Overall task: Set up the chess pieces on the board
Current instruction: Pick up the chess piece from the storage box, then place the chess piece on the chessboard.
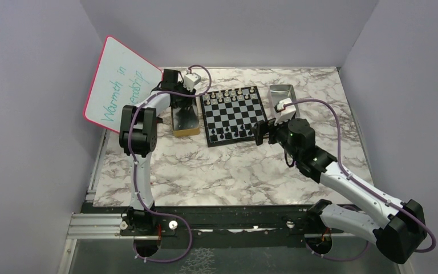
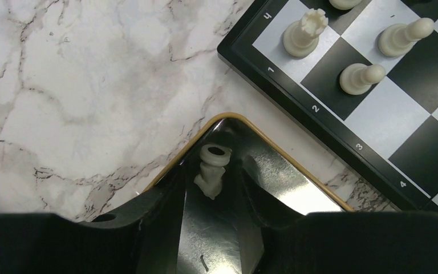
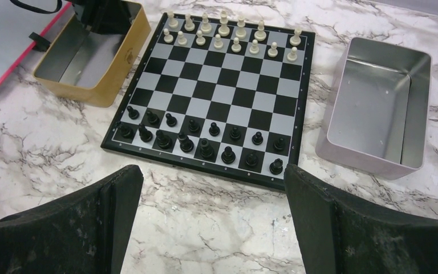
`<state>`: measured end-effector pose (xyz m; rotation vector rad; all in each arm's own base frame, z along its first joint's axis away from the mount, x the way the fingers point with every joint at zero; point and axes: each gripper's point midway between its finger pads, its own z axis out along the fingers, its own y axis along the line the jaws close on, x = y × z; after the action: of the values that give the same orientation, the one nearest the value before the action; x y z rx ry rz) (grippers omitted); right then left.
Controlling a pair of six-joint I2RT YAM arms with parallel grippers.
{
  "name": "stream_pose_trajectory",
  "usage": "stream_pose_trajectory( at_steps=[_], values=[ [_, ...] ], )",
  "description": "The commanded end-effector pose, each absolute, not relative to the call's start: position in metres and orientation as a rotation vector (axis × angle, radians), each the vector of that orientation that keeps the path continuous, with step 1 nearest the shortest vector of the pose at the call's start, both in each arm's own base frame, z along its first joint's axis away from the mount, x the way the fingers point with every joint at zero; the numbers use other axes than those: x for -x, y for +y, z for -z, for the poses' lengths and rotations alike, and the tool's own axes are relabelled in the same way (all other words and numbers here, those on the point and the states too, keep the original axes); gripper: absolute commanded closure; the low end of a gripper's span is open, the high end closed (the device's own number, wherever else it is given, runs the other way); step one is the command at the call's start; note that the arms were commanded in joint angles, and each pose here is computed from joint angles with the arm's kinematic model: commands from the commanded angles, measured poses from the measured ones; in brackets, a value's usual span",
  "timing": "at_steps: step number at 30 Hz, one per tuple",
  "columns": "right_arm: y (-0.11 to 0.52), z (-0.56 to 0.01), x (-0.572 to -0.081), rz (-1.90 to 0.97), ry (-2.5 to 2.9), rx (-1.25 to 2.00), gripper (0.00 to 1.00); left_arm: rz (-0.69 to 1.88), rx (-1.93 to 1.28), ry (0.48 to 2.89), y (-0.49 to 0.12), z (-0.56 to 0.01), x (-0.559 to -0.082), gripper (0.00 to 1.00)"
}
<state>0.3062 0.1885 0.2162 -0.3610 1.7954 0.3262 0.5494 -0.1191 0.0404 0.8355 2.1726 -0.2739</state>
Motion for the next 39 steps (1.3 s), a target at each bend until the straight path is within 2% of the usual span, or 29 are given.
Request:
stream_pose_trajectory(
  at_steps=[1,7,18,24,26,32,36,39],
  values=[
    [0.182,-0.217,-0.303,-0.303,1.788,0.345,0.00,0.222,-0.852,2.170,-0.113,-0.029,-0.562,0.64],
    [0.182,-0.219,-0.303,-0.301,1.785,0.349,0.00,0.237,-0.846,2.190,-0.113,-0.030,-0.549,0.77],
    [0.198,-0.223,-0.306,-0.387,1.772,0.349,0.00,0.268,-0.726,2.127,-0.122,-0.103,-0.524,0.91],
    [0.216,-0.222,-0.303,-0.488,1.742,0.381,0.00,0.298,-0.597,2.180,-0.119,-0.138,-0.497,0.93],
    [0.227,-0.219,-0.302,-0.525,1.734,0.439,0.00,0.322,-0.511,2.186,-0.119,-0.156,-0.485,0.90],
    [0.254,-0.226,-0.295,-0.649,1.749,0.558,0.00,0.523,-0.450,2.177,-0.140,-0.192,-0.429,0.88],
    [0.279,-0.236,-0.274,-0.751,1.514,0.797,0.01,0.707,-0.541,2.228,-0.163,-0.196,-0.382,0.87],
    [0.291,-0.240,-0.277,-0.742,1.407,0.898,0.14,0.840,-0.617,2.202,-0.185,-0.202,-0.348,0.87]
  ],
)
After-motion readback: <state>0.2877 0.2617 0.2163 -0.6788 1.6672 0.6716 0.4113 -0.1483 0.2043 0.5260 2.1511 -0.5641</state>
